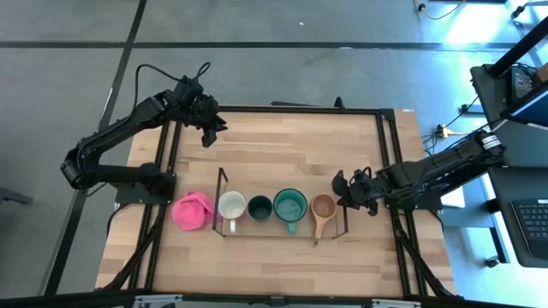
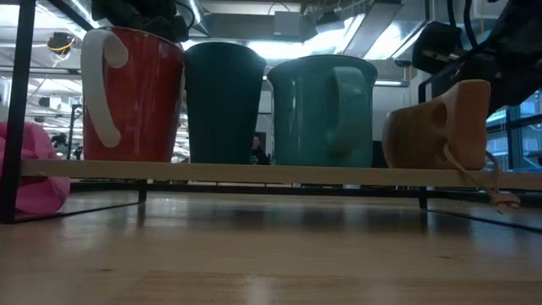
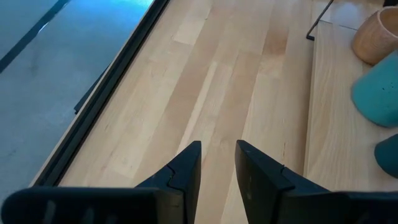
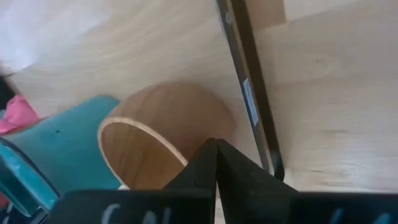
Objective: Stack small to large cups/mugs on shelf
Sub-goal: Adjust the shelf
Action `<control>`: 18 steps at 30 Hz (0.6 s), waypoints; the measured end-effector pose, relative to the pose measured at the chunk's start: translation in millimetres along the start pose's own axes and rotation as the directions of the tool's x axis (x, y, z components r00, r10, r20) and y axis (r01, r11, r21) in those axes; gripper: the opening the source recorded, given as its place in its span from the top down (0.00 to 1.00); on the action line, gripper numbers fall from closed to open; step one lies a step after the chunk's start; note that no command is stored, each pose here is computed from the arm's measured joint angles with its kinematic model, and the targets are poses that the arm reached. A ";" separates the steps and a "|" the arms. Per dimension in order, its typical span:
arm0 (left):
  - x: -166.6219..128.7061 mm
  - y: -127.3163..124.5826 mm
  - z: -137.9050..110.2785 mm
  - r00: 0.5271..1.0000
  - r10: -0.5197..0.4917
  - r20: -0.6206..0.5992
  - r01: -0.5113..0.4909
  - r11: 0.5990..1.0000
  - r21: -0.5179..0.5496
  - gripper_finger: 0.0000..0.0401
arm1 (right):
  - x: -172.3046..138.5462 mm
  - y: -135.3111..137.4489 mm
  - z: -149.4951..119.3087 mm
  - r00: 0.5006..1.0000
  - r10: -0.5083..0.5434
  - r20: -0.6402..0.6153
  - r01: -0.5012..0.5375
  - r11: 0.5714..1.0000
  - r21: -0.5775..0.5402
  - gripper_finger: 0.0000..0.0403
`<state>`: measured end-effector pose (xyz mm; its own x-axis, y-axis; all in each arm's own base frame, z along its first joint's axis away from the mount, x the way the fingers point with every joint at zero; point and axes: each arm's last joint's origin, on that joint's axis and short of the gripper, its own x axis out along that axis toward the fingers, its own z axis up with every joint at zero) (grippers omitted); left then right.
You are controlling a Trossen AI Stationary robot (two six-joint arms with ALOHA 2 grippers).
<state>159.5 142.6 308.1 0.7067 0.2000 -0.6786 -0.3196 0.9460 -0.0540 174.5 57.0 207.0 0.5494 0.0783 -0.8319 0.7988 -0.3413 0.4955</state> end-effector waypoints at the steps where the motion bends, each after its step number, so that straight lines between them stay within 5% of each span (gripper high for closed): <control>1: 0.0 0.0 0.0 1.000 0.000 0.000 0.000 1.000 0.000 0.77 | 2.8 0.6 -1.2 1.000 0.000 0.002 0.000 1.000 -0.002 0.98; 18: 0.0 -1.0 -0.6 1.000 -0.029 0.000 0.029 1.000 -0.005 0.77 | 8.0 -2.6 1.3 0.995 -0.027 0.094 0.030 0.999 -0.029 0.98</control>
<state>159.4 141.6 307.7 0.7158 0.1728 -0.6766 -0.3021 0.9502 -0.0768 176.5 57.3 198.7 0.5023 -0.0015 -0.8647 0.8214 -0.3119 0.4776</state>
